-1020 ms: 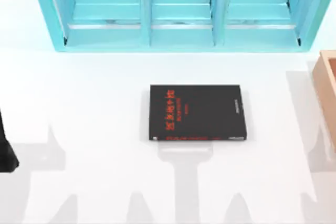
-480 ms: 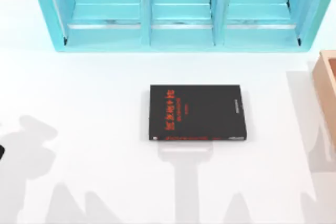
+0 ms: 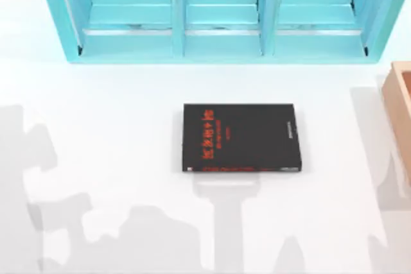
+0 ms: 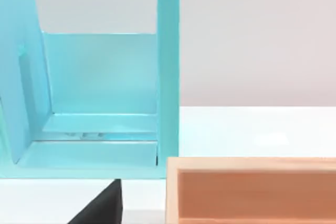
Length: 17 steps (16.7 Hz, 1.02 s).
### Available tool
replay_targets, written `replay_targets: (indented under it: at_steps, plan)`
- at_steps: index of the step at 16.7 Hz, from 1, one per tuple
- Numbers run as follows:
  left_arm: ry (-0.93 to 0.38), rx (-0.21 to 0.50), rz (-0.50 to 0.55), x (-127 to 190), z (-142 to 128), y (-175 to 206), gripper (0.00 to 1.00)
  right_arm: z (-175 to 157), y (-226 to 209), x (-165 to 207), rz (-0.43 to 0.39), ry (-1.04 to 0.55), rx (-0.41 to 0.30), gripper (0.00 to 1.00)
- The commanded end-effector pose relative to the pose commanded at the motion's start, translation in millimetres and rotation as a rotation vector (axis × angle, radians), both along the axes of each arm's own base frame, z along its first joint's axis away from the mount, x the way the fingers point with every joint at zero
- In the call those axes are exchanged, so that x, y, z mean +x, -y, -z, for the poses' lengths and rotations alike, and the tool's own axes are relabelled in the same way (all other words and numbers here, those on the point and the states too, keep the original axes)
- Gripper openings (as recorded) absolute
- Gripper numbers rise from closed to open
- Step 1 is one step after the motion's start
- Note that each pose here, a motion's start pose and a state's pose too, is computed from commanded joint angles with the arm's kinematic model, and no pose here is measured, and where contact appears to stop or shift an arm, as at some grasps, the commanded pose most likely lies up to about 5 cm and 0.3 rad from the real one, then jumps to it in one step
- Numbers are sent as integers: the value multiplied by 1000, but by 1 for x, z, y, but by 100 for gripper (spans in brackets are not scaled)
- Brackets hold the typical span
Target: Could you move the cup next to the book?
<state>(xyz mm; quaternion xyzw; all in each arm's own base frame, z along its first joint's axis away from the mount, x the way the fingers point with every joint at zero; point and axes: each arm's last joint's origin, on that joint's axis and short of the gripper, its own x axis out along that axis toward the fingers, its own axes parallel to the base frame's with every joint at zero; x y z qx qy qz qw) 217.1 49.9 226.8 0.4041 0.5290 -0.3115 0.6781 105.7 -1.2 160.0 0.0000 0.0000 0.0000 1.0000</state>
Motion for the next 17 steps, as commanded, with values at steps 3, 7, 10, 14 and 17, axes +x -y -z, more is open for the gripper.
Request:
replay_targets:
  at_steps: [3,7,10,14,17]
  plan:
    - [-163,7,200,33,1,-20,100,0,0,0,0,0,0,100]
    - [-241,28,419,70,-4,-45,100,0,0,0,0,0,0,100]
    - [-244,54,504,86,-10,-57,100,0,0,0,0,0,0,100]
    - [-243,61,518,88,-11,-59,100,0,0,0,0,0,0,100]
    - [-240,61,521,89,-11,-57,100,0,0,0,0,0,0,100]
